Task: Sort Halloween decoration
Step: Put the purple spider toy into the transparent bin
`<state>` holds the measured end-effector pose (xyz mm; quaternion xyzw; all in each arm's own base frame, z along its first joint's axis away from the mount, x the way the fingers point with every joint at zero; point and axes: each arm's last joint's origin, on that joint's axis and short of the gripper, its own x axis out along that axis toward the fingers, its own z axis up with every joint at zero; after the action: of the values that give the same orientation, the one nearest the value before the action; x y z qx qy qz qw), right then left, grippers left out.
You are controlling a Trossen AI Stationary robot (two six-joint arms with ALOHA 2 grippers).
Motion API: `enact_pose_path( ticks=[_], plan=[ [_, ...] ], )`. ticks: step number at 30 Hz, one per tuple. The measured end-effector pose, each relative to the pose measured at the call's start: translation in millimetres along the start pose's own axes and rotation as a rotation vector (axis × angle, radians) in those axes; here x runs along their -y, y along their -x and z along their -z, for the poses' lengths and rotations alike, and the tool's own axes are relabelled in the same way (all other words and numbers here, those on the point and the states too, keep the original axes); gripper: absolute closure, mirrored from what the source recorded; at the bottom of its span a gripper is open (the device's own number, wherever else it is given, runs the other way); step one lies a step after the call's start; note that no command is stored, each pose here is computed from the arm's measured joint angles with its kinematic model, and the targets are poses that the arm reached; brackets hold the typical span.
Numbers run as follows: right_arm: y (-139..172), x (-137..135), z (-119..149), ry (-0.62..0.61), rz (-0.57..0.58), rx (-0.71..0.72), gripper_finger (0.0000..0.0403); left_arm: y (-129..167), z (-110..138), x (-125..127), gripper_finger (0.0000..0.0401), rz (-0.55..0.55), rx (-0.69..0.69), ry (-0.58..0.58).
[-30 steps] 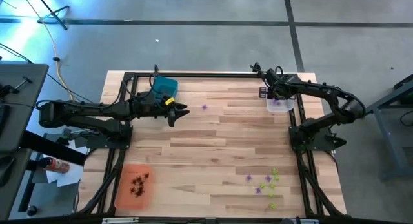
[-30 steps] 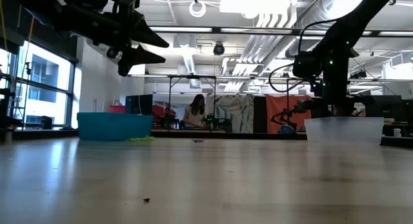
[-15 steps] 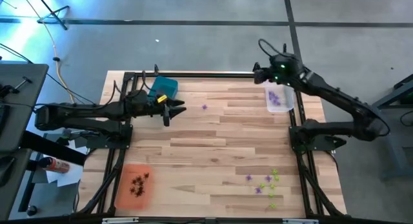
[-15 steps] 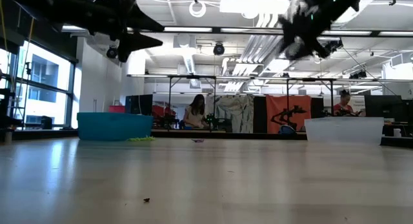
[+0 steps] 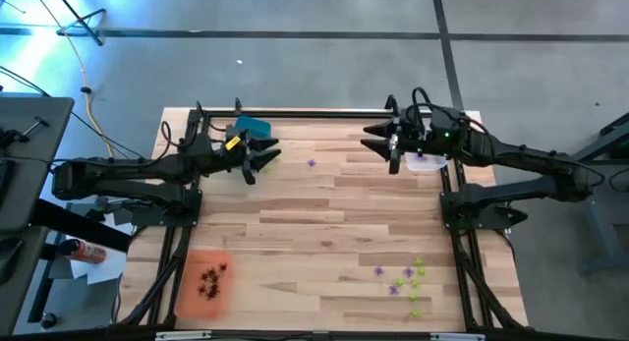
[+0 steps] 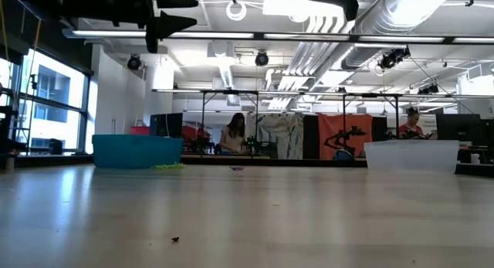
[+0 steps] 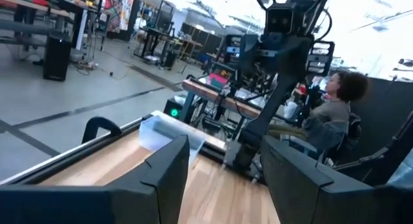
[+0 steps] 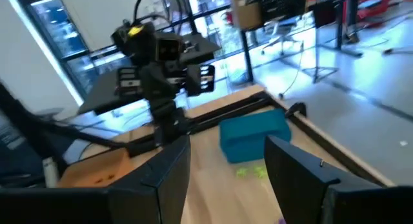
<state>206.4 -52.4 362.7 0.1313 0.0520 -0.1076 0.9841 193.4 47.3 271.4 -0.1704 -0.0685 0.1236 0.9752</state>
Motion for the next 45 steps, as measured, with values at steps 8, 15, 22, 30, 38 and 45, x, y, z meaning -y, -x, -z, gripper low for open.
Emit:
enact_pose_path(
  ticks=[8, 15, 22, 30, 38, 45],
  plan=[
    [-4.0, 0.9, 7.4, -0.16, -0.028, -0.08, 0.021, -1.1, -5.9, 1.5, 0.0222, -0.015, 0.026, 0.0],
    [-13.7, -48.8, 60.3, -0.464, -0.178, -0.57, 0.0225, -1.1, -5.1, 1.2, 0.0222, -0.019, 0.02, 0.031],
    [-11.8, -116.7, 144.2, -0.571, -0.028, -1.15, 0.0252, -1.1, -5.1, 1.2, 0.0222, -0.019, 0.019, 0.036],
    [-25.7, -151.7, 215.6, -0.586, 0.139, -1.392, 0.0258, -1.1, -4.8, 1.1, 0.0222, -0.02, 0.016, 0.037],
    [-54.2, -164.9, 238.5, -0.478, 0.39, -1.428, 0.0258, -1.0, 0.6, -0.2, 0.0222, -0.019, -0.045, 0.059],
    [-72.8, -174.8, 248.6, -0.357, 0.53, -1.453, 0.0258, -0.8, 3.5, 0.9, 0.0222, 0.033, -0.093, 0.07]
  ],
)
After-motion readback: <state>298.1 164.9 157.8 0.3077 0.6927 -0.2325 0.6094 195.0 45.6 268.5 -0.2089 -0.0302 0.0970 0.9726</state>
